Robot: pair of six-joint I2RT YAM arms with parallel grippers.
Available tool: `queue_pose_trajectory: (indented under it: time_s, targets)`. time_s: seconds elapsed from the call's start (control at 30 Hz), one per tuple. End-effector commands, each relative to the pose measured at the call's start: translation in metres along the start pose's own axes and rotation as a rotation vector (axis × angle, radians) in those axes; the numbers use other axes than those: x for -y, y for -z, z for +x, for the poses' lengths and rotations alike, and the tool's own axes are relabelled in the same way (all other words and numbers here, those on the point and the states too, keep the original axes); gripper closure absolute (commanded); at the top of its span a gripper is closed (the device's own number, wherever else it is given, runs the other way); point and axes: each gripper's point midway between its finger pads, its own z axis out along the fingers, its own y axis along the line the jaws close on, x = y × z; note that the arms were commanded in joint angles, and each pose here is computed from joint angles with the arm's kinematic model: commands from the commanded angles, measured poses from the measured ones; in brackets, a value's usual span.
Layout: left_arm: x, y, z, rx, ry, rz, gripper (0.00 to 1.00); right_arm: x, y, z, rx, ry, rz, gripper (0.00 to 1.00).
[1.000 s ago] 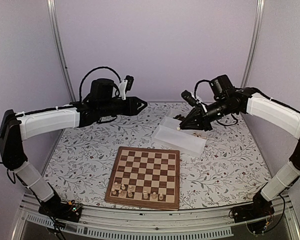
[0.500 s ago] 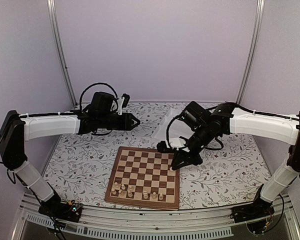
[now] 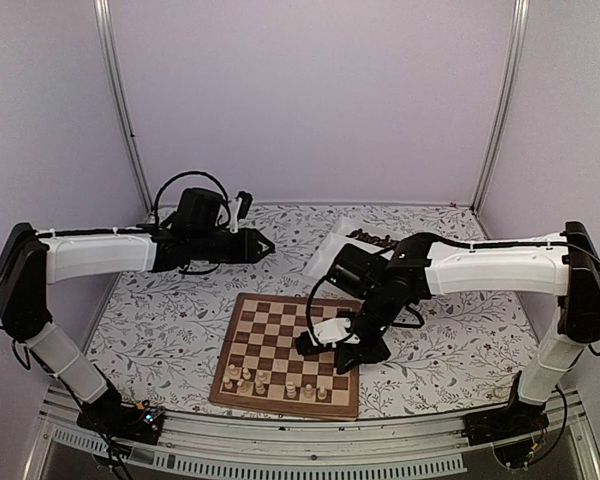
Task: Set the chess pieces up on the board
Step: Place the chess piece on the chessboard.
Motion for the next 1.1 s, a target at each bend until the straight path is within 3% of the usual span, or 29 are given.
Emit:
queue_pose_trajectory:
  time_s: [0.0,0.83,1.07]
  targets:
    - [-0.001,0.012,-0.010,0.042,0.011,0.015,0.60,-0.009,-0.016,0.009,-0.073,0.023,-0.018,0.92]
    - [-0.010,0.016,-0.002,0.041,0.034,0.024,0.60,0.000,-0.044,0.021,-0.164,0.001,-0.019,0.91]
    - [-0.010,0.015,0.000,0.037,0.040,0.029,0.60,0.003,-0.046,0.019,-0.162,-0.003,-0.013,0.86]
